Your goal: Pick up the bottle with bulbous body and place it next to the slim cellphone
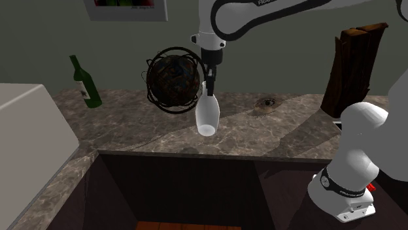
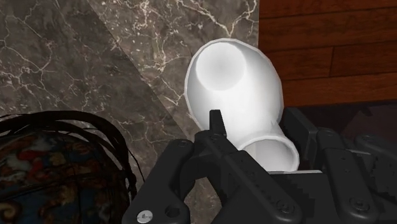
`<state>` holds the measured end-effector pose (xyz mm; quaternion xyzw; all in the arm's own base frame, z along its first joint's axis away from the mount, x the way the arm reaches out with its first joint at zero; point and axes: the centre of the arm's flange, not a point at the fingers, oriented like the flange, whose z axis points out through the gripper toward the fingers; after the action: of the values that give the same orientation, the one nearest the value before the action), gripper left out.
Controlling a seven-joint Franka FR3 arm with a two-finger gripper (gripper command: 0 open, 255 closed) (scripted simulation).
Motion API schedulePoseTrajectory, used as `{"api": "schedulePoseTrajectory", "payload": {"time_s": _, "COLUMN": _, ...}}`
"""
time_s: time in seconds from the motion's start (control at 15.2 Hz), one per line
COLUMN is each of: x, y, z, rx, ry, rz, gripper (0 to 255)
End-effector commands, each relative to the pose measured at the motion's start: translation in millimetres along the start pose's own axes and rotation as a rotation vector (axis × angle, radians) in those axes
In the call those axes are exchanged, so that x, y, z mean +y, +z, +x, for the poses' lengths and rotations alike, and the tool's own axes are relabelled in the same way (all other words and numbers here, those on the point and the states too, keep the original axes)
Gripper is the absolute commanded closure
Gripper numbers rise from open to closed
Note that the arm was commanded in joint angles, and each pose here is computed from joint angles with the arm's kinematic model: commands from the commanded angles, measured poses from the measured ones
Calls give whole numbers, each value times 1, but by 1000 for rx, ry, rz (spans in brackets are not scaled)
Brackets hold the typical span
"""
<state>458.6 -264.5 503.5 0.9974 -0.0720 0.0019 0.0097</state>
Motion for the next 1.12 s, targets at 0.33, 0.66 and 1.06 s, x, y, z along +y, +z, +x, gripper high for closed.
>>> {"api": "schedulePoseTrajectory", "payload": {"time_s": 0.33, "x": 1, "y": -36, "z": 0, "rx": 0, "ry": 0, "rz": 0, "gripper": 255}}
{"api": "schedulePoseTrajectory", "payload": {"time_s": 0.66, "x": 1, "y": -63, "z": 0, "rx": 0, "ry": 0, "rz": 0, "gripper": 255}}
{"api": "schedulePoseTrajectory", "payload": {"time_s": 1.06, "x": 2, "y": -94, "z": 0, "rx": 0, "ry": 0, "rz": 0, "gripper": 255}}
